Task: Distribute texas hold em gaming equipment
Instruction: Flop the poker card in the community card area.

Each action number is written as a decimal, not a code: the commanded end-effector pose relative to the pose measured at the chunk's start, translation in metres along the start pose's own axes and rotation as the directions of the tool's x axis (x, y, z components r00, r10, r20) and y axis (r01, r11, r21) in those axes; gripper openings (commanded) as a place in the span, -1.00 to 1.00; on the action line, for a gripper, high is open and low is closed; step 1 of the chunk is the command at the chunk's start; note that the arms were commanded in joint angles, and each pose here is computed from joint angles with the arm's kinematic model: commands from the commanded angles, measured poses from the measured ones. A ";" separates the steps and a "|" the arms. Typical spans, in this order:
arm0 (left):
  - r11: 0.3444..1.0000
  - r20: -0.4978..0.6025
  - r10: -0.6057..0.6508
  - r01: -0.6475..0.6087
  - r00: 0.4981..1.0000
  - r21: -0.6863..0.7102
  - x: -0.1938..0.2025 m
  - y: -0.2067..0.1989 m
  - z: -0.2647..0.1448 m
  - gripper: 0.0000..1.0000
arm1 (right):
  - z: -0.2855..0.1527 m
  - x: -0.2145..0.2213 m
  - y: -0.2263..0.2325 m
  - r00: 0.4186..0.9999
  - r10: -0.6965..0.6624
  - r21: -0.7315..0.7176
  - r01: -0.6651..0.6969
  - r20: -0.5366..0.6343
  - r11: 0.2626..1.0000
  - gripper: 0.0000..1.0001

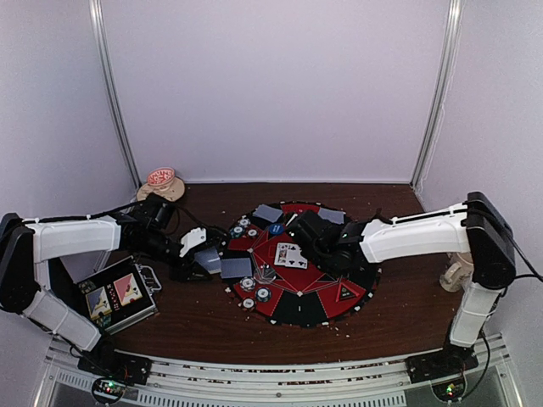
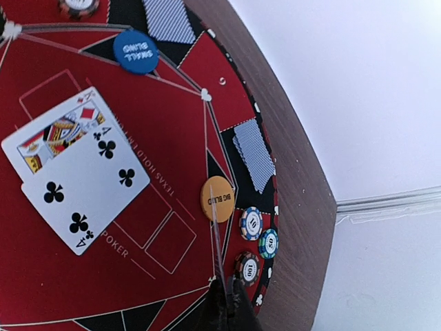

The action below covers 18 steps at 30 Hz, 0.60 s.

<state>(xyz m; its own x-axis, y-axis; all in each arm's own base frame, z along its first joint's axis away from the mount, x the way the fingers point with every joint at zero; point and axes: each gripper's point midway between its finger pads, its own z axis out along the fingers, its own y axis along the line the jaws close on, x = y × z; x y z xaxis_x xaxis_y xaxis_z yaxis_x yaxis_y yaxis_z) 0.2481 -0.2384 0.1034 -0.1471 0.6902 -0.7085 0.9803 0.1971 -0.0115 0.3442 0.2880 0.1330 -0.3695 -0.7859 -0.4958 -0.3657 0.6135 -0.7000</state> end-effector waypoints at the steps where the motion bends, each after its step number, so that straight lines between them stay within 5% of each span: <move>1: 1.000 0.032 0.026 -0.026 0.999 -0.007 -0.009 0.002 -0.003 -0.09 | 0.007 -0.004 -0.001 0.987 -0.156 0.112 0.159 -0.030 0.981 -1.00; 18: 1.000 0.034 0.027 -0.027 0.999 -0.008 -0.009 0.001 -0.004 -0.09 | 0.023 -0.006 0.026 0.962 -0.255 -0.051 0.261 0.093 0.964 -1.00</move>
<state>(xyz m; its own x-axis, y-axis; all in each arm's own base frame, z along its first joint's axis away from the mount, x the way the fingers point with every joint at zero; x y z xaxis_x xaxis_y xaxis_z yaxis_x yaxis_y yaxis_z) 0.2481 -0.2384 0.1034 -0.1469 0.6900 -0.7087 0.9803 0.1971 -0.0112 0.3519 0.3066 0.0981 -0.2205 -0.9237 -0.3134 -0.4794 0.3824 -0.7899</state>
